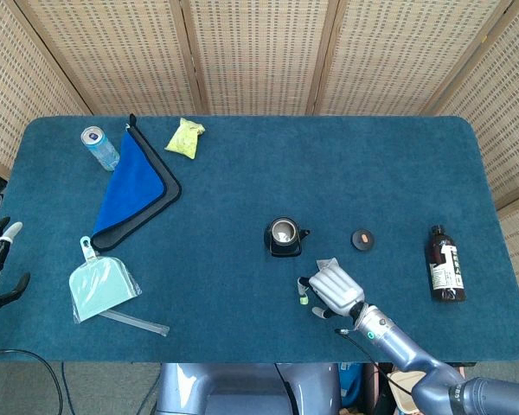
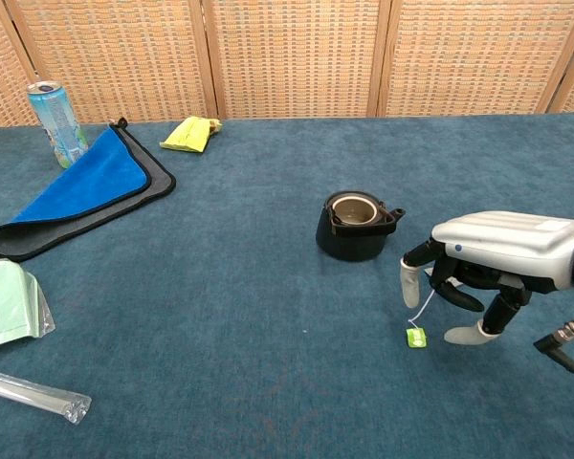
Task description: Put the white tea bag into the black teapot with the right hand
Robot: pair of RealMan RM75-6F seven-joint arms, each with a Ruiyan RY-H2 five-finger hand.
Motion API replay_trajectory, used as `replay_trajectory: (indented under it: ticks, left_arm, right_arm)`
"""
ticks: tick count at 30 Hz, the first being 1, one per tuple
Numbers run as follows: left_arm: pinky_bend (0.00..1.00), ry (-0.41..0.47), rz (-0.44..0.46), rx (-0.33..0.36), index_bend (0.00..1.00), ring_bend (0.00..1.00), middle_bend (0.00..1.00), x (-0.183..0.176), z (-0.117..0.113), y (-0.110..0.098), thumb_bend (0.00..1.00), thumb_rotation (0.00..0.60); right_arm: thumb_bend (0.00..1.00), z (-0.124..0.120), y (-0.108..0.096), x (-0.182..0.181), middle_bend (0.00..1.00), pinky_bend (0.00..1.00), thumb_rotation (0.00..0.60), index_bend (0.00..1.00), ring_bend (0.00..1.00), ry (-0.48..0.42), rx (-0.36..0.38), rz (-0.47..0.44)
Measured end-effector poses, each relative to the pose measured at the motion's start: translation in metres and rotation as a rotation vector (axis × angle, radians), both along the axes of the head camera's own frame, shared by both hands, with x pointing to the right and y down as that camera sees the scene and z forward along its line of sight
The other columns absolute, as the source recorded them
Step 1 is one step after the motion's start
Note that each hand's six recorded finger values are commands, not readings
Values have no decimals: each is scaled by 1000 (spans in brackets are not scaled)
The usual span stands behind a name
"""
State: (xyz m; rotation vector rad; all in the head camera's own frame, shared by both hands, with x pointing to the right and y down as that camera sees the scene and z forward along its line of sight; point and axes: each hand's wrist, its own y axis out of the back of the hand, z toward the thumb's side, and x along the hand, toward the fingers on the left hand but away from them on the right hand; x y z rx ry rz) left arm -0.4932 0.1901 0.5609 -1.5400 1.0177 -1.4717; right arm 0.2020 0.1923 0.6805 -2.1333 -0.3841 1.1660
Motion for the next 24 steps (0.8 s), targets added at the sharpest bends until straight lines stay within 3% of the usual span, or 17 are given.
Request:
replay_trajectory:
  ticks: [9, 24]
  left_arm:
    - [0, 1, 0, -5, 20, 0, 0, -1, 3, 0, 385, 600]
    - [0, 3, -4, -8, 20, 0, 0, -3, 5, 0, 384, 600]
  right_arm:
    - [404, 12, -2, -6, 869, 944, 600, 487, 916, 14, -14, 13]
    - [496, 23, -2, -7, 869, 944, 600, 489, 916, 37, -23, 24]
